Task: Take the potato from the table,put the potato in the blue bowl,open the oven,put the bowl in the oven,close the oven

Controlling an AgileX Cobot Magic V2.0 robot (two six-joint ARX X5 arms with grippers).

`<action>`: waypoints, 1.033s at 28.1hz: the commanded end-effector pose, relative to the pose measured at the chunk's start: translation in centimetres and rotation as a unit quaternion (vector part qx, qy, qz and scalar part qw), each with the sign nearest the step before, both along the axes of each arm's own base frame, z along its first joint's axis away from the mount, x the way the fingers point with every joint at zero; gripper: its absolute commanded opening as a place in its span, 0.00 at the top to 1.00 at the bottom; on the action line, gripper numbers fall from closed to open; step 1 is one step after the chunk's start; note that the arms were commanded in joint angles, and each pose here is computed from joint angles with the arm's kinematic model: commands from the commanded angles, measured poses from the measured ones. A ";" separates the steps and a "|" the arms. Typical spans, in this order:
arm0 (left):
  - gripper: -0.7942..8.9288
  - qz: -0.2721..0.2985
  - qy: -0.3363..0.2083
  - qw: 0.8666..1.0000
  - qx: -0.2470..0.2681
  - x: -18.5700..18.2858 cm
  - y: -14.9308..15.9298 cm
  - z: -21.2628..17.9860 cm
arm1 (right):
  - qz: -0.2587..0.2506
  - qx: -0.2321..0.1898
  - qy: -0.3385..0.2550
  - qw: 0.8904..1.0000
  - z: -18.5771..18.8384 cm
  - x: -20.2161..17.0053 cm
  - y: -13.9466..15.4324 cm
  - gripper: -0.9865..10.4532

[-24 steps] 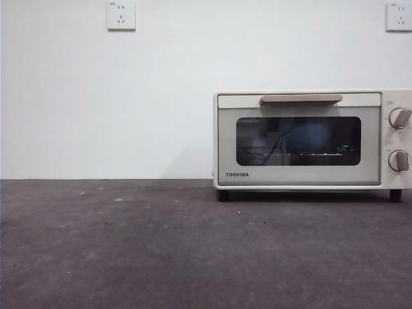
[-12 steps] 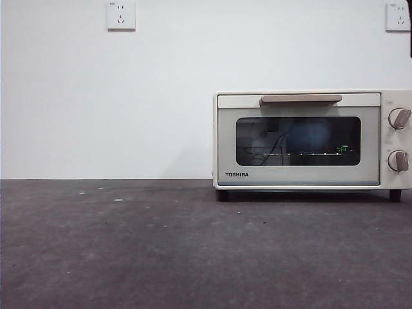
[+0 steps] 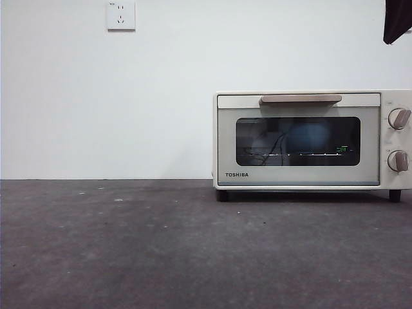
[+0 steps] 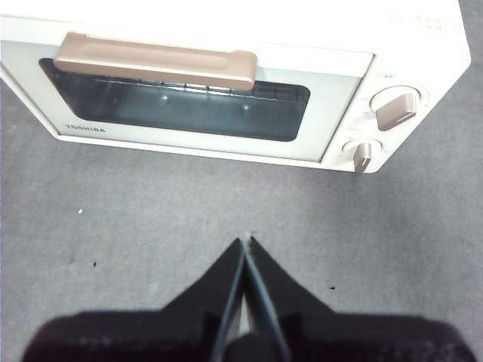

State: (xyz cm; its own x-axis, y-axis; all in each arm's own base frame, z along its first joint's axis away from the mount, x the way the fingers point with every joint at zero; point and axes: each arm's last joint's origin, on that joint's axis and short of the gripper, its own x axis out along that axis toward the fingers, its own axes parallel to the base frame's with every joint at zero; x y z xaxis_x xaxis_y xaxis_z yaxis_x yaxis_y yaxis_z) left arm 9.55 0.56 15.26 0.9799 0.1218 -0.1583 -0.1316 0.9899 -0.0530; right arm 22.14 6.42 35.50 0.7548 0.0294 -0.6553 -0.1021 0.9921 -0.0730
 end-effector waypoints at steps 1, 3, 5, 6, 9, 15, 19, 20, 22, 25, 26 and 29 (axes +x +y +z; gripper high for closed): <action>0.92 -0.020 0.004 1.000 0.003 0.0 -0.1 -0.3 | 0.001 -0.001 0.000 1.000 -0.1 0.1 0.0 0.91; 0.92 -0.026 0.005 1.000 0.005 0.0 -0.1 -0.3 | 0.001 -0.001 0.000 1.000 -0.1 0.1 0.0 0.91; 0.92 -0.026 0.005 1.000 0.006 0.0 -0.1 -0.3 | 0.001 -0.001 0.000 1.000 -0.1 0.1 0.0 0.91; 0.92 -0.027 0.005 1.000 0.007 0.1 -0.1 -0.3 | 0.001 -0.002 0.000 1.000 -0.1 0.1 0.0 0.91; 0.92 -0.036 0.004 0.999 0.000 0.1 -0.2 -0.3 | 0.001 -0.001 0.000 1.000 -0.1 0.1 0.0 0.91; 0.92 -0.040 0.004 0.999 -0.002 0.1 -0.2 -0.3 | 0.001 -0.001 0.000 1.000 -0.1 0.1 0.0 0.91; 0.92 -0.040 0.010 0.999 -0.002 0.1 -0.2 -0.4 | 0.001 -0.002 0.000 1.000 -0.1 0.1 0.0 0.91; 0.92 -0.040 0.010 0.999 -0.002 0.2 -0.2 -0.4 | 0.001 -0.001 0.000 1.000 -0.1 0.1 0.0 0.91; 0.92 -0.040 0.013 0.999 -0.002 0.2 -0.2 -0.5 | 0.001 -0.001 0.000 1.000 -0.1 0.1 0.0 0.91; 0.92 -0.040 0.015 0.999 -0.003 0.2 -0.2 -0.5 | 0.001 -0.001 0.000 1.000 -0.1 0.1 0.0 0.91; 0.92 -0.040 0.015 0.999 -0.003 0.2 -0.2 -0.5 | 0.001 -0.001 0.000 1.000 -0.1 0.1 0.0 0.91; 0.92 -0.040 0.016 0.999 -0.003 0.2 -0.2 -0.5 | -0.002 0.000 -0.005 1.000 -0.1 0.2 -0.1 0.91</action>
State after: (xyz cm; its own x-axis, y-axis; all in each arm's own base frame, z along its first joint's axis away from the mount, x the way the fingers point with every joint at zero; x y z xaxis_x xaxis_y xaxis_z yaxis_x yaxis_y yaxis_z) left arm 9.71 0.35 15.04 0.9815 0.0429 -0.1868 -0.0545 0.9968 -0.0576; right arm 22.22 6.34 35.56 0.7599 0.0282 -0.6495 -0.0976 0.9927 -0.0711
